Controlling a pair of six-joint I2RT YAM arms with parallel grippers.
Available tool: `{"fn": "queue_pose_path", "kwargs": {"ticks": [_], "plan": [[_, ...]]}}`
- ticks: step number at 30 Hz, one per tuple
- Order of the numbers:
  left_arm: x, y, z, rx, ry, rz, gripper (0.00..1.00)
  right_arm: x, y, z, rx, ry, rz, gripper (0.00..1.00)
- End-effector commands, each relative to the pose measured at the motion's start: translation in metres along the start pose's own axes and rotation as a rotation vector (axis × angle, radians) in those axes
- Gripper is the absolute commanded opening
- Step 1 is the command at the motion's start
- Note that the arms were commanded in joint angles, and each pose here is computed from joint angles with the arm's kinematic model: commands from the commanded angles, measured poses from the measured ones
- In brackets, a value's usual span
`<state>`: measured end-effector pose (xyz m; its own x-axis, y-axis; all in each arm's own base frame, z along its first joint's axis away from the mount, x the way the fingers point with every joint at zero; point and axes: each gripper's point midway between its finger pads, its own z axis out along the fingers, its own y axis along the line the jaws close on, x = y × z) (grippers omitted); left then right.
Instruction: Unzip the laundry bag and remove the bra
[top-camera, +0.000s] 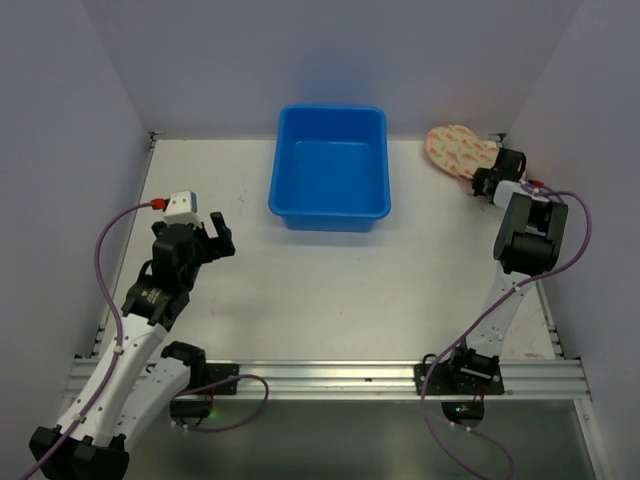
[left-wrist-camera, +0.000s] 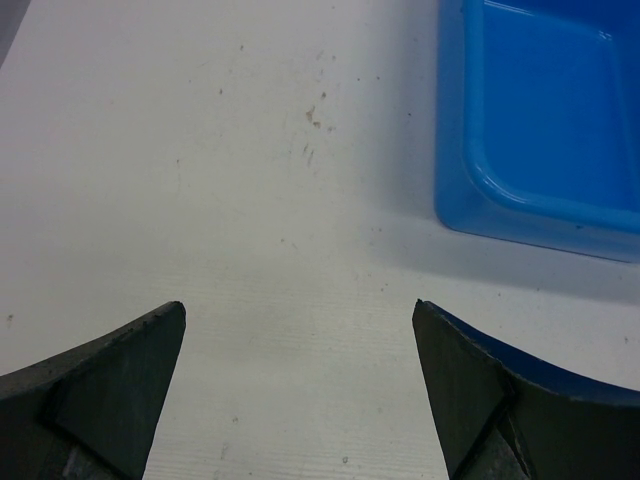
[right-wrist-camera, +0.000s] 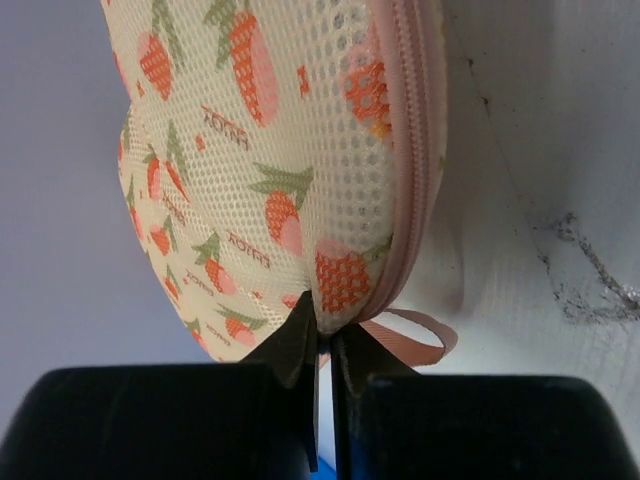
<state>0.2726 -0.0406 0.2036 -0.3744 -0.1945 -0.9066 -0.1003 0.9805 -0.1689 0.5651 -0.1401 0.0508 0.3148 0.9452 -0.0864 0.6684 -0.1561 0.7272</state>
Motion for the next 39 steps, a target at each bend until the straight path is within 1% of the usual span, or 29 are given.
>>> {"fn": "queue_pose_path", "kwargs": {"ticks": [1, 2, 4, 5, 6, 7, 8, 9, 11, 12, 15, 16, 20, 22, 23, 24, 25, 27, 28, 29, 31, 32, 33, 34, 36, 37, 39], "plan": [[-0.017, 0.001, 0.000, -0.011, -0.059, -0.009, 1.00, -0.006, 0.014, -0.012, -0.084, -0.013, 0.023, 0.00], [-0.018, 0.001, -0.001, -0.009, -0.065, -0.011, 1.00, -0.004, 0.023, -0.018, -0.134, -0.003, 0.020, 0.00], [-0.020, 0.002, -0.003, -0.008, -0.073, -0.014, 1.00, 0.006, 0.025, -0.036, -0.180, 0.044, -0.004, 0.00], [-0.020, 0.001, -0.003, -0.006, -0.077, -0.015, 1.00, 0.008, 0.033, -0.044, -0.231, 0.053, -0.036, 0.00], [-0.021, 0.002, -0.004, -0.006, -0.079, -0.016, 1.00, 0.014, 0.021, -0.049, -0.226, 0.068, -0.058, 0.00], [-0.021, 0.002, -0.005, -0.007, -0.082, -0.018, 1.00, 0.017, 0.037, -0.067, -0.289, 0.067, -0.090, 0.00], [-0.023, 0.002, -0.006, -0.006, -0.091, -0.021, 1.00, 0.023, 0.034, -0.075, -0.301, 0.094, -0.108, 0.00], [-0.024, 0.002, -0.007, -0.005, -0.095, -0.022, 1.00, 0.028, 0.020, -0.079, -0.284, 0.110, -0.125, 0.00], [-0.027, 0.002, -0.010, 0.003, -0.109, -0.028, 1.00, 0.032, 0.022, -0.100, -0.317, 0.113, -0.166, 0.00], [-0.027, 0.001, -0.011, 0.007, -0.112, -0.032, 1.00, 0.033, 0.005, -0.103, -0.294, 0.113, -0.184, 0.00], [-0.028, 0.000, -0.013, 0.019, -0.120, -0.033, 1.00, 0.032, 0.003, -0.129, -0.336, 0.097, -0.247, 0.00], [-0.028, -0.001, -0.013, 0.027, -0.120, -0.033, 1.00, 0.031, -0.014, -0.131, -0.319, 0.095, -0.287, 0.00], [-0.029, -0.004, -0.016, 0.045, -0.124, -0.034, 1.00, 0.029, -0.037, -0.163, -0.315, 0.095, -0.411, 0.00], [-0.028, -0.006, -0.016, 0.057, -0.123, -0.034, 1.00, 0.027, -0.042, -0.190, -0.344, 0.092, -0.480, 0.00], [-0.029, -0.007, -0.016, 0.063, -0.126, -0.034, 1.00, 0.028, -0.052, -0.199, -0.320, 0.108, -0.505, 0.00], [-0.029, -0.008, -0.016, 0.067, -0.125, -0.032, 1.00, 0.025, -0.050, -0.220, -0.360, 0.098, -0.531, 0.00], [-0.029, -0.012, -0.016, 0.089, -0.122, -0.033, 1.00, 0.026, -0.052, -0.232, -0.369, 0.097, -0.557, 0.00], [-0.029, -0.019, -0.016, 0.119, -0.105, -0.031, 1.00, 0.024, -0.069, -0.251, -0.334, 0.096, -0.653, 0.00], [-0.031, -0.025, -0.018, 0.149, -0.096, -0.029, 1.00, 0.022, -0.064, -0.273, -0.385, 0.072, -0.719, 0.00], [-0.030, -0.029, -0.017, 0.165, -0.078, -0.025, 1.00, 0.022, -0.078, -0.279, -0.347, 0.088, -0.759, 0.00], [-0.036, -0.040, -0.021, 0.217, -0.062, -0.017, 1.00, 0.022, -0.083, -0.301, -0.364, 0.104, -0.847, 0.00], [-0.035, -0.043, -0.020, 0.230, -0.046, -0.009, 1.00, 0.024, -0.099, -0.307, -0.326, 0.142, -0.877, 0.00], [-0.037, -0.046, -0.021, 0.246, -0.042, -0.005, 1.00, 0.027, -0.104, -0.314, -0.341, 0.166, -0.899, 0.00], [-0.041, -0.052, -0.024, 0.275, -0.038, -0.002, 1.00, 0.036, -0.112, -0.322, -0.366, 0.217, -0.936, 0.00], [-0.042, -0.058, -0.025, 0.305, -0.025, 0.002, 1.00, 0.043, -0.119, -0.344, -0.428, 0.259, -0.979, 0.00], [-0.045, -0.064, -0.027, 0.334, -0.016, 0.003, 1.00, 0.050, -0.129, -0.354, -0.434, 0.320, -1.016, 0.00], [-0.047, -0.072, -0.029, 0.373, -0.007, 0.012, 1.00, 0.060, -0.128, -0.379, -0.520, 0.372, -1.061, 0.00]]}}
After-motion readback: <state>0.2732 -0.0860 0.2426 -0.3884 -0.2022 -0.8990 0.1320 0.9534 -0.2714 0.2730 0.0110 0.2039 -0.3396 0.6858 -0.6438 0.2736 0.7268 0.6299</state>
